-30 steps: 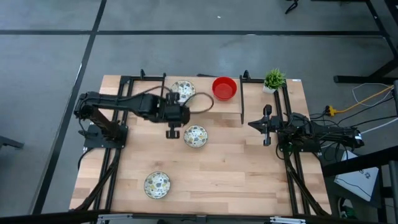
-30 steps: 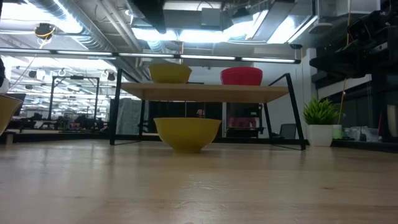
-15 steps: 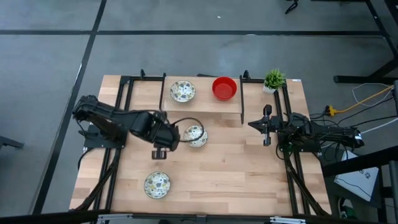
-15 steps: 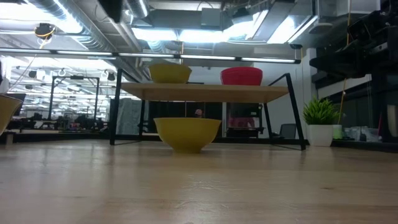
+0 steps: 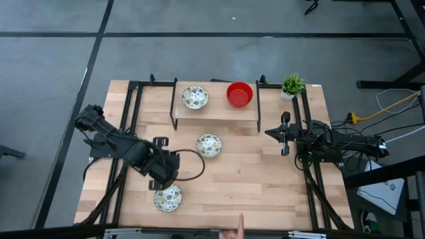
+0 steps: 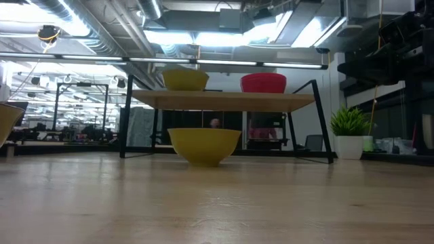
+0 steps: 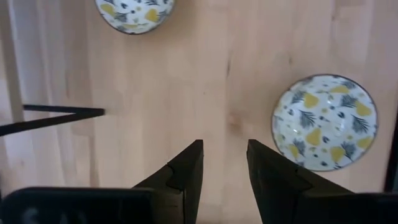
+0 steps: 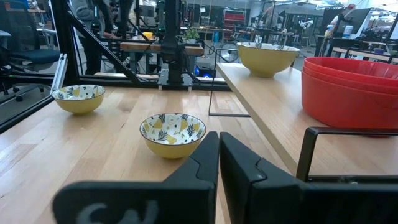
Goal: Pick & Place Mini bowls
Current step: Stack the bottom white patterned bowl on top of the white patterned bowl on the shelf
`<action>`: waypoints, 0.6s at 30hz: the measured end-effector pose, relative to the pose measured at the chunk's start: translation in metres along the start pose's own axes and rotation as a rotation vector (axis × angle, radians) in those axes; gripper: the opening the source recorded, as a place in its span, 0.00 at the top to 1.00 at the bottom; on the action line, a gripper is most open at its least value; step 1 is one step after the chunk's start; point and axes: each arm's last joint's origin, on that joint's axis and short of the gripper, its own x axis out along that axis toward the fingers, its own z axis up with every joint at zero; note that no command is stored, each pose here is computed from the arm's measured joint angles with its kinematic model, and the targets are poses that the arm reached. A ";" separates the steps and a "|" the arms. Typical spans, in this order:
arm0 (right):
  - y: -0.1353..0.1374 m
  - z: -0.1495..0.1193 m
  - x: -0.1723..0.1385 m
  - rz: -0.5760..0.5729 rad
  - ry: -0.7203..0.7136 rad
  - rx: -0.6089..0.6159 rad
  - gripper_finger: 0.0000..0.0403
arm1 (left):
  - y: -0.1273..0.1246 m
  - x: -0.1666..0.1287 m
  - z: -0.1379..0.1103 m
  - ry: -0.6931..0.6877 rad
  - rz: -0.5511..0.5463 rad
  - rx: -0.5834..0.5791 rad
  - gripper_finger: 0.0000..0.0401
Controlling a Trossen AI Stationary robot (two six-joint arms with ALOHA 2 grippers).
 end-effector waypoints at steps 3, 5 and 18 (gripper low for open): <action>0.000 0.000 0.000 0.000 0.000 0.000 0.96 | -0.008 -0.002 -0.005 -0.003 -0.008 0.016 0.71; 0.000 0.000 0.000 0.000 0.000 0.000 0.96 | -0.013 -0.003 -0.009 -0.004 -0.011 0.014 0.71; 0.000 0.000 0.000 0.000 0.000 0.000 0.96 | -0.025 -0.008 -0.022 0.012 -0.003 -0.040 0.71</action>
